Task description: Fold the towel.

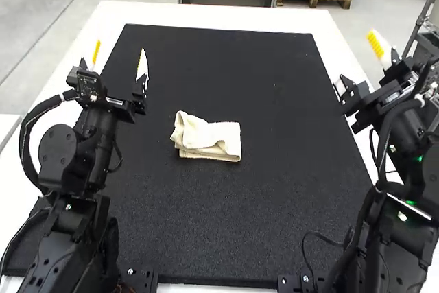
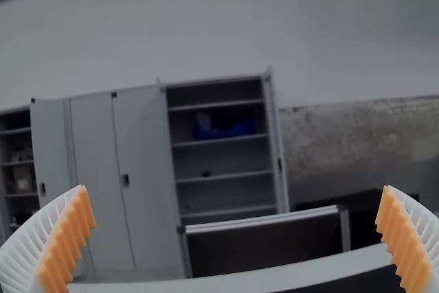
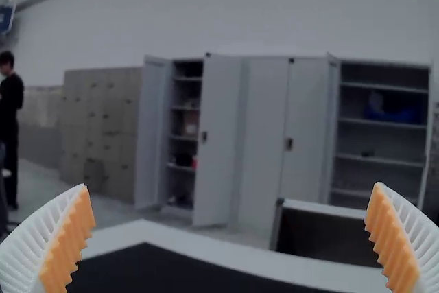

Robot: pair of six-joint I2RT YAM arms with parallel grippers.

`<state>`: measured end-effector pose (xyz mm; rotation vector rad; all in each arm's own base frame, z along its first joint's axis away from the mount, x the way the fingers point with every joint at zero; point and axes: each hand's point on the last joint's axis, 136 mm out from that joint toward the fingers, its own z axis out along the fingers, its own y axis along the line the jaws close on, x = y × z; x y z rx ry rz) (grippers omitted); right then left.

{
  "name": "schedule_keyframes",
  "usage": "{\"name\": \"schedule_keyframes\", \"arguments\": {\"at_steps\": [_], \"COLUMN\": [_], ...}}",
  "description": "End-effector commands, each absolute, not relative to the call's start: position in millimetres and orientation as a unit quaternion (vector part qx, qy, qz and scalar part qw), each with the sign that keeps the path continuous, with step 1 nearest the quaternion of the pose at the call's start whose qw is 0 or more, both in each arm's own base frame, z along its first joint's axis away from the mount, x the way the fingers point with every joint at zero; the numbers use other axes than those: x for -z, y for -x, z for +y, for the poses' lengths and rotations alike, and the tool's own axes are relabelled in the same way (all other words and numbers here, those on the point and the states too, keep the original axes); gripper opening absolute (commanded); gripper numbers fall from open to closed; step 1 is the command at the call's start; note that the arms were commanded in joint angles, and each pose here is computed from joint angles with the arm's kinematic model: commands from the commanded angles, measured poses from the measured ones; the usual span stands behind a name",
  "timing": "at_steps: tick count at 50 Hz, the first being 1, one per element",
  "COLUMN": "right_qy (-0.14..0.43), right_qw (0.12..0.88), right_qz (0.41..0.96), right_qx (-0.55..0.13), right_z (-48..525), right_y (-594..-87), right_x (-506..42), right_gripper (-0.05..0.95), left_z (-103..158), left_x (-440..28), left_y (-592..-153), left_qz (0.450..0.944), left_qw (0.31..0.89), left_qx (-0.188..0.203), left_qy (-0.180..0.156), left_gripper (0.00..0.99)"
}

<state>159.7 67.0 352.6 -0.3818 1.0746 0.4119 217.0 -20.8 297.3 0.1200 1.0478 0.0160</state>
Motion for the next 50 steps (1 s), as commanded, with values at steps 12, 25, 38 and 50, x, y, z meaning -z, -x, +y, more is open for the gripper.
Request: {"name": "schedule_keyframes", "arguments": {"at_steps": [12, 25, 38, 50], "right_qy": [0.124, 0.050, -0.041, 0.002], "right_qw": [0.865, 0.868, 0.826, 0.749], "right_qz": [0.476, 0.493, 0.561, 0.656], "right_qx": [-0.104, -0.043, -0.028, -0.089], "right_z": [29, -10, -47, -22], "right_y": [-177, -193, -213, -229], "right_x": [-334, -316, -270, -211], "right_gripper": [0.91, 0.91, 0.91, 0.91], "left_z": [-40, -44, -47, -28], "left_x": [-288, -250, -211, -198], "left_y": [-215, -230, -239, -244], "left_qz": [0.509, 0.573, 0.635, 0.668], "left_qw": [0.854, 0.808, 0.758, 0.740], "left_qx": [0.022, 0.003, 0.014, 0.016], "left_qy": [-0.104, -0.137, -0.144, -0.076], "left_gripper": [0.956, 0.959, 0.962, 0.969]}}
